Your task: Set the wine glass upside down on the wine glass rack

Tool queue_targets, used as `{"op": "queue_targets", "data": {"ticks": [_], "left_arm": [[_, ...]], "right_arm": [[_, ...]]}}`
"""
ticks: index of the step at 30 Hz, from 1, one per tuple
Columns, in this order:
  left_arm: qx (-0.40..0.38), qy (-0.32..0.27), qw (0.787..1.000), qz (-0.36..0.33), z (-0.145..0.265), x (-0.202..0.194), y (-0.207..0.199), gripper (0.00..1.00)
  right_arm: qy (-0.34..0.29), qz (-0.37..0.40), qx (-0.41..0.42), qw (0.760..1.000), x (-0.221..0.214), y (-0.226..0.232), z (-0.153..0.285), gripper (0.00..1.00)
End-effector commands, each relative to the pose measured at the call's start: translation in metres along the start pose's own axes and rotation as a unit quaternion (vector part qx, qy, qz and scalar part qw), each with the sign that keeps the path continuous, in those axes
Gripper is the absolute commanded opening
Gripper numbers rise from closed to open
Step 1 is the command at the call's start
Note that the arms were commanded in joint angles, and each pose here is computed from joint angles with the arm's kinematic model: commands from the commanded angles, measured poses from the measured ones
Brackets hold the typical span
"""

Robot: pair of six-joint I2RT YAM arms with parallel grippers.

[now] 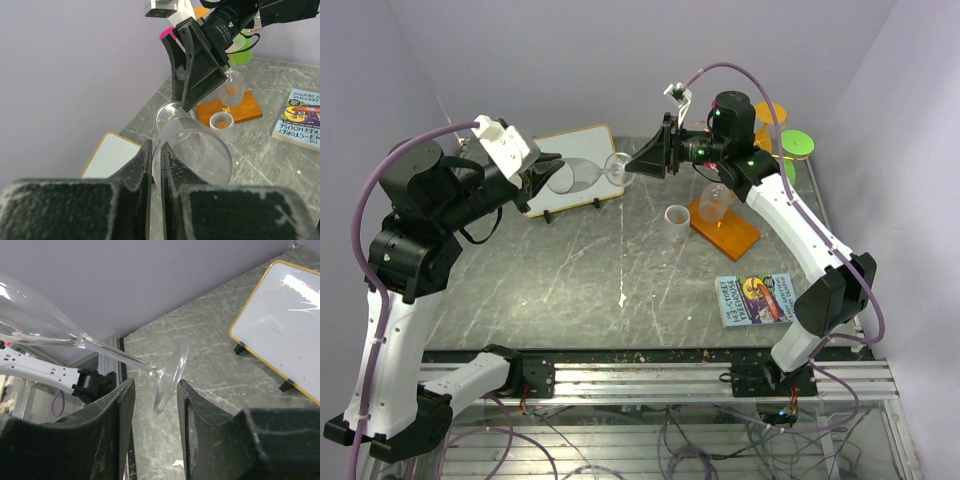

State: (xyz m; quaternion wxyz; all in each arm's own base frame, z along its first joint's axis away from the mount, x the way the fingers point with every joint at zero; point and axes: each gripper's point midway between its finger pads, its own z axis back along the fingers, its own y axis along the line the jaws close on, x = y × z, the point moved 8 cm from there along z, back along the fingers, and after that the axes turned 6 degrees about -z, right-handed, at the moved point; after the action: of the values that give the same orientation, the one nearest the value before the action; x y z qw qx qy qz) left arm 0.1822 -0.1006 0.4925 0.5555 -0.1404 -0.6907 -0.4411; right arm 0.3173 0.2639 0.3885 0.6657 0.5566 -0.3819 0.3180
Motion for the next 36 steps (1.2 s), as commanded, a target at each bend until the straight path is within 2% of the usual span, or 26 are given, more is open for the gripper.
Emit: {"op": "queue_targets", "data": {"ticks": [1, 8, 13, 17, 19, 24, 27, 31, 36], "left_arm": [[0.003, -0.036, 0.999, -0.015, 0.000, 0.012, 0.004, 0.07], [-0.001, -0.041, 0.999, -0.016, -0.001, 0.014, 0.004, 0.07], [-0.004, -0.043, 0.999, -0.019, -0.001, 0.015, 0.004, 0.07], [-0.007, -0.042, 0.999, -0.021, 0.000, 0.014, 0.003, 0.07], [-0.007, -0.041, 0.999, -0.023, 0.000, 0.013, 0.002, 0.07], [0.009, -0.031, 0.999, -0.030, 0.003, 0.009, 0.004, 0.08], [0.012, -0.024, 0.999, -0.034, 0.007, 0.006, 0.002, 0.17], [0.005, -0.018, 0.999, -0.041, 0.011, 0.002, -0.003, 0.38], [0.015, 0.001, 0.998, -0.059, 0.020, -0.003, -0.006, 0.57]], "right_arm": [[0.000, -0.024, 0.034, 0.999, -0.004, -0.001, -0.005, 0.38], [0.000, -0.040, 0.030, 0.999, -0.008, -0.004, -0.006, 0.36], [-0.001, -0.049, 0.029, 0.998, -0.011, -0.005, -0.007, 0.30], [-0.001, -0.049, 0.025, 0.998, -0.011, -0.005, -0.006, 0.19], [-0.003, -0.041, 0.021, 0.999, -0.009, -0.004, -0.005, 0.01], [-0.014, -0.017, -0.016, 1.000, 0.003, -0.007, 0.002, 0.00], [-0.025, -0.002, -0.027, 0.999, 0.013, -0.007, 0.011, 0.00], [-0.037, 0.023, -0.048, 0.998, 0.024, -0.007, 0.023, 0.00], [-0.051, 0.065, -0.096, 0.992, 0.037, -0.012, 0.046, 0.00]]}}
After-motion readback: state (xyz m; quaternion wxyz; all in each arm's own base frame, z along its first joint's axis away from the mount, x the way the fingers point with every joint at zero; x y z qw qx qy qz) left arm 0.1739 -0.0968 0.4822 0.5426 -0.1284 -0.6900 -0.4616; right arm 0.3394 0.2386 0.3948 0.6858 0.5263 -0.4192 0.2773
